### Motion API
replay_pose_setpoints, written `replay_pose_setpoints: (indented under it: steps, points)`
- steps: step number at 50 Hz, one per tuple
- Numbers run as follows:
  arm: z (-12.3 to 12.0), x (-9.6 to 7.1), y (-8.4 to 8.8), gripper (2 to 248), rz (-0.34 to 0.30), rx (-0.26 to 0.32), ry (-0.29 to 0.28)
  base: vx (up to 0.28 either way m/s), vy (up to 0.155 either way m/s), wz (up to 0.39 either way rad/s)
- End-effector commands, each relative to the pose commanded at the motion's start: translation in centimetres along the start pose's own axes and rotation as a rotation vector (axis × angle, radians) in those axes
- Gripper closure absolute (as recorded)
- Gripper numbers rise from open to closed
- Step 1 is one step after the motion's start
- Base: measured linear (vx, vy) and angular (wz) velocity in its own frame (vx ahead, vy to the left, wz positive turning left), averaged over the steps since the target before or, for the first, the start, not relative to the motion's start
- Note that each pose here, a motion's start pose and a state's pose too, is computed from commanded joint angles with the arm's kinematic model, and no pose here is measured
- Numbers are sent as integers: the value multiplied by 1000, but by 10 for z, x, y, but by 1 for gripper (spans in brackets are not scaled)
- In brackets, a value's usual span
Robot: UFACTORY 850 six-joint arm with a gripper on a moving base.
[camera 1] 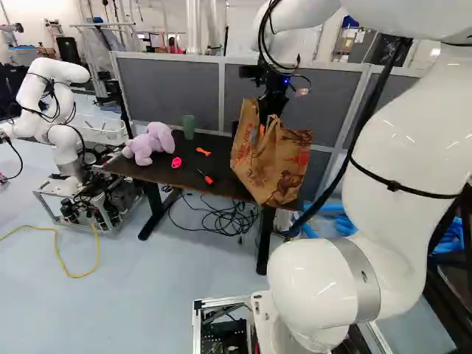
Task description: Pick up the bag on the ground and place it on the table
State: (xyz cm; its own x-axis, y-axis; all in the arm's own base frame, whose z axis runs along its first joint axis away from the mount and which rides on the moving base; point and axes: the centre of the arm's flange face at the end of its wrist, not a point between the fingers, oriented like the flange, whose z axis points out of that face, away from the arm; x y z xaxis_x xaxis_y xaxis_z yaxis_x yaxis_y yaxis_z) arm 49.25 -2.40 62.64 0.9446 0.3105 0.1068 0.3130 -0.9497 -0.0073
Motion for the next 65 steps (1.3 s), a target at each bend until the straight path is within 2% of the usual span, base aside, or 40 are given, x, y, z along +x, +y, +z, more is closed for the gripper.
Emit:
replay_pose_setpoints:
  steps: [38,65]
  points:
    - [6,62,16,229,-17,-9,21,0,0,0]
    - [11,104,26,229,-62,-63,27,0,0,0]
